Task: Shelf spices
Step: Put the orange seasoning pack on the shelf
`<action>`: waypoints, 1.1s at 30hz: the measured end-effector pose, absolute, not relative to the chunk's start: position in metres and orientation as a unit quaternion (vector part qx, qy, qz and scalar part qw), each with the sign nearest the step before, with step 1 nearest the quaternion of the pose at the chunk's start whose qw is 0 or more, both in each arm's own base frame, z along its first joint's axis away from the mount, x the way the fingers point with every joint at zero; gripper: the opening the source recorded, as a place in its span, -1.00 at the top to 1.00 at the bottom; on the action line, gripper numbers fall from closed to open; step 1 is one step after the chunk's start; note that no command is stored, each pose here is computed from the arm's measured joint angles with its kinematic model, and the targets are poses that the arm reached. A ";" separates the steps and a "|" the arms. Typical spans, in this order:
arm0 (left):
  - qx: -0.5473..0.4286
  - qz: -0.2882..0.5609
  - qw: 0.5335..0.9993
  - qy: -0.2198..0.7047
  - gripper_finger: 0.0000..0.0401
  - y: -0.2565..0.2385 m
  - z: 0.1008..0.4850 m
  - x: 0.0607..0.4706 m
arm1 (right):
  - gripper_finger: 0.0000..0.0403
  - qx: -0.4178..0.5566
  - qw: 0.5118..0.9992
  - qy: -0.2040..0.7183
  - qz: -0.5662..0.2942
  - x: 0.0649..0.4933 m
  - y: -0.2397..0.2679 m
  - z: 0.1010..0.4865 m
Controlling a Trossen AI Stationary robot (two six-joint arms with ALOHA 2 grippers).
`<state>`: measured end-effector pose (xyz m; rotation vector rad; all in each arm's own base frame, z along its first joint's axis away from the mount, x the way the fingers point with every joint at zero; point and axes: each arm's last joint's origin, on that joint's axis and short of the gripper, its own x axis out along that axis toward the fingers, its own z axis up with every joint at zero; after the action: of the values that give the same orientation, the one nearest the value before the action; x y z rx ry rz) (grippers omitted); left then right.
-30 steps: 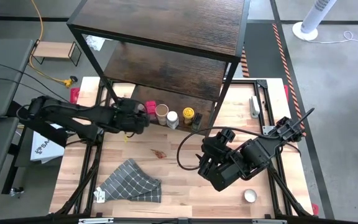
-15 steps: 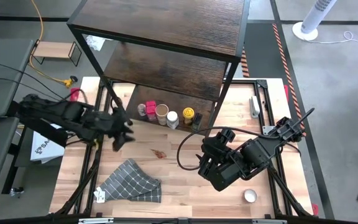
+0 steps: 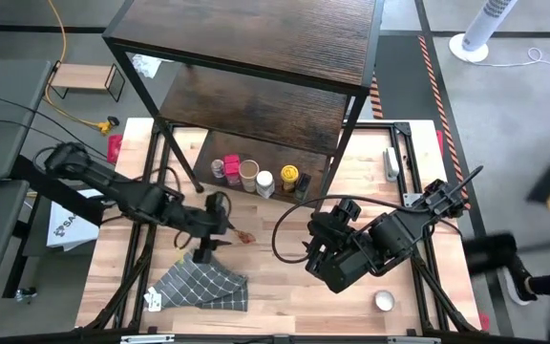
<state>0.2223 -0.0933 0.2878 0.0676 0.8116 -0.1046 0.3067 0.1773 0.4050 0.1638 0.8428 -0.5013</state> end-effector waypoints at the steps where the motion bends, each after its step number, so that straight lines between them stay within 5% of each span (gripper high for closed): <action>1: 0.039 -0.056 0.914 0.399 0.00 -0.095 0.287 0.226 | -0.54 0.079 0.879 0.404 -0.240 0.307 0.177 0.405; 24: 0.127 -0.007 0.843 0.523 0.03 -0.099 0.221 0.275 | -0.54 0.066 0.879 0.409 -0.235 0.306 0.177 0.405; 27: 0.098 0.020 0.831 0.547 0.24 -0.098 0.213 0.274 | -0.54 0.066 0.879 0.409 -0.235 0.306 0.177 0.405; 31: 0.057 0.044 0.826 0.560 0.85 -0.104 0.204 0.266 | -0.54 0.064 0.879 0.410 -0.234 0.306 0.177 0.405; 33: 0.027 0.083 0.829 0.553 0.93 -0.106 0.205 0.257 | -0.54 0.064 0.879 0.410 -0.234 0.306 0.177 0.405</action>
<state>0.2574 -0.1064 0.2051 0.0565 1.1734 0.1768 0.3064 0.1772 0.4049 0.1340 0.8545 -0.4881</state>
